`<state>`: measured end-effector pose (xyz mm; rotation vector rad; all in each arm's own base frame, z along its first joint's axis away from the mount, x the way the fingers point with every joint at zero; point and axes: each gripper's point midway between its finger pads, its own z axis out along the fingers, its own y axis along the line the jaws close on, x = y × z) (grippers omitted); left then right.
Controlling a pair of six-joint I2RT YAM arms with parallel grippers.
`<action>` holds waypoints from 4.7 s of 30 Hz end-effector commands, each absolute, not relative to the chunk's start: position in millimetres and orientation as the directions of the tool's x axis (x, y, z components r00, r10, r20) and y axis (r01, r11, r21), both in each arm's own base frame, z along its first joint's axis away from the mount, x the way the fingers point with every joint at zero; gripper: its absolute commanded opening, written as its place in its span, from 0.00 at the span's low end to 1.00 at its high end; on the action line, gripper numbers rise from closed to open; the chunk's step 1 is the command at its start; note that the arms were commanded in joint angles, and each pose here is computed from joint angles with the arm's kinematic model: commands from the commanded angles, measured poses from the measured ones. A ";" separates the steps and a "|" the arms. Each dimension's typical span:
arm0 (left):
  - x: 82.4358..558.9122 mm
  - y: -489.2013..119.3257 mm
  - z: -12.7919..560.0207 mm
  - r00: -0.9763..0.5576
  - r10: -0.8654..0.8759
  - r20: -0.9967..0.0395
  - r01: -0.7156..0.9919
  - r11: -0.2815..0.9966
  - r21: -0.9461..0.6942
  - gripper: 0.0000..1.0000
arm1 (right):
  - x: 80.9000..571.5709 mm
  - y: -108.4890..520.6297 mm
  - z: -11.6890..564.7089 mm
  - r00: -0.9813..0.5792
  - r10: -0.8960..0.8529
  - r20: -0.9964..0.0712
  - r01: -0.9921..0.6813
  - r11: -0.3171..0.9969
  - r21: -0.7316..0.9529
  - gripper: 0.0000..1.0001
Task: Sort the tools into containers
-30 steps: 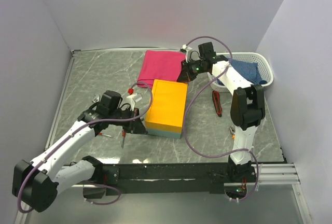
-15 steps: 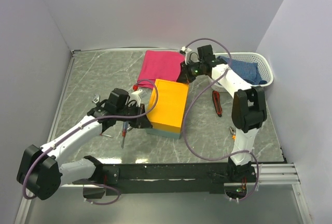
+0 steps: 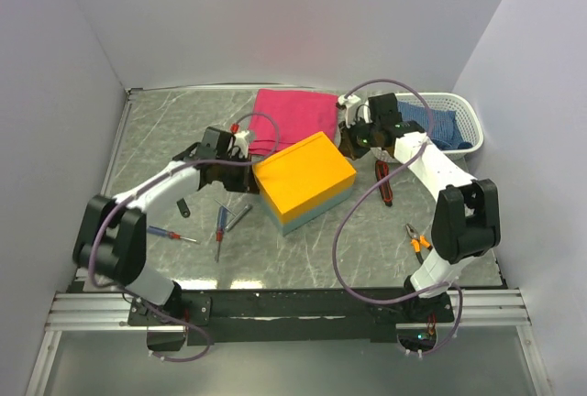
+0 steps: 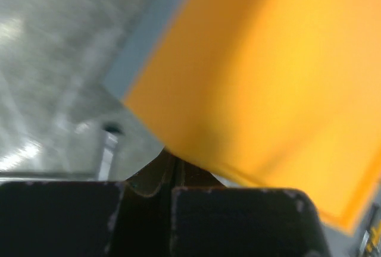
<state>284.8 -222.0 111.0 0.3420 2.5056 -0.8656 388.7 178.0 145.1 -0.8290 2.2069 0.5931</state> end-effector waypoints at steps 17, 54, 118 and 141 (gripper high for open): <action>484.4 -250.6 186.7 -0.622 0.009 -0.783 0.543 0.726 -0.422 0.01 | 350.9 249.7 175.8 -0.579 -0.349 -0.737 -0.770 0.532 0.353 0.00; 403.5 -222.4 179.3 -0.740 -0.020 -0.672 0.507 0.639 -0.579 0.01 | 341.7 224.1 154.2 -0.259 -0.492 -0.831 -0.931 0.356 0.079 0.74; 330.2 -105.6 205.8 -0.652 -0.124 -0.748 0.112 0.960 -0.257 0.82 | 262.2 77.0 137.9 -0.401 -0.651 -0.644 -0.718 0.660 -0.221 0.77; 273.1 -104.6 51.1 -0.942 -0.187 -0.279 -0.124 0.965 -0.229 0.54 | 291.4 76.6 172.0 -0.392 -0.596 -0.701 -0.659 0.713 -0.238 0.76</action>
